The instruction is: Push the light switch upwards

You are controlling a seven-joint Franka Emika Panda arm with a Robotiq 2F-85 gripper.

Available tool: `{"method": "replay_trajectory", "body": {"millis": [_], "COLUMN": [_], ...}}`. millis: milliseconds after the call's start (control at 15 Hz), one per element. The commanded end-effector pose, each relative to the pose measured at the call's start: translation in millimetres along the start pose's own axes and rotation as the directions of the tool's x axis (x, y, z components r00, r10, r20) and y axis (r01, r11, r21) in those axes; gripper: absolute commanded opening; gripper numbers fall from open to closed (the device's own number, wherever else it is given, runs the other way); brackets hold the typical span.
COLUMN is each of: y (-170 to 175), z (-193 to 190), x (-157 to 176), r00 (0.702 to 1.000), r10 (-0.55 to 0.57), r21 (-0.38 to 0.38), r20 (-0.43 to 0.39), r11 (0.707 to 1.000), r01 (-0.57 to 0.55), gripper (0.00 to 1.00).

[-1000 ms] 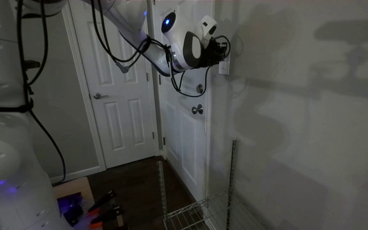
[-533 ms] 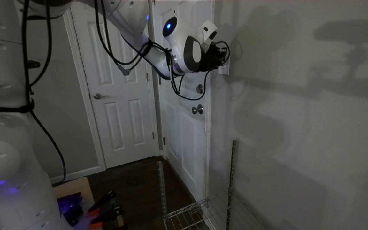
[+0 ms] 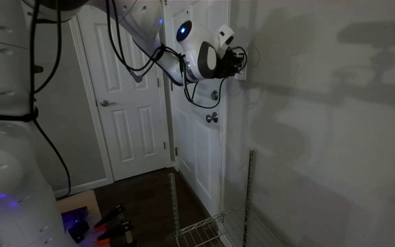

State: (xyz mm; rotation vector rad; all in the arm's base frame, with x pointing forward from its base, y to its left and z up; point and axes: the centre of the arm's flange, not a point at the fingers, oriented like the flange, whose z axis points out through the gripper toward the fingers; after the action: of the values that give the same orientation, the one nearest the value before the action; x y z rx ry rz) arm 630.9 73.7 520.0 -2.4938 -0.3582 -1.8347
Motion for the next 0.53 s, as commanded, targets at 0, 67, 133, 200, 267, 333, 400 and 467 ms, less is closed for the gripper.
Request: {"method": "replay_trajectory", "body": {"millis": [0,67,133,200,267,333,400,467], "y": [2.7,2.1,1.2,0.6,0.1,0.1,0.0,-0.6], "z": [10.6,11.1,10.9,10.5,9.5,8.8,7.3,5.9], "x": [4.7,4.5,4.2,3.9,3.3,3.0,2.7,2.2], "r00": [0.999,0.999,0.999,0.999,0.999,0.999,0.999,0.999], "r10": [0.011,0.009,0.008,0.006,0.005,0.004,0.004,0.003], "r21": [-0.019,-0.018,-0.017,-0.016,-0.016,-0.016,-0.015,-0.015], "r20": [-0.044,-0.043,-0.043,-0.042,-0.044,-0.044,-0.046,-0.048], "r11": [1.000,1.000,1.000,1.000,1.000,1.000,1.000,1.000], "r01": [-0.012,-0.010,-0.009,-0.007,-0.006,-0.004,-0.004,-0.004], "gripper": [0.03,0.03,0.03,0.03,0.03,0.03,0.03,0.03]}}
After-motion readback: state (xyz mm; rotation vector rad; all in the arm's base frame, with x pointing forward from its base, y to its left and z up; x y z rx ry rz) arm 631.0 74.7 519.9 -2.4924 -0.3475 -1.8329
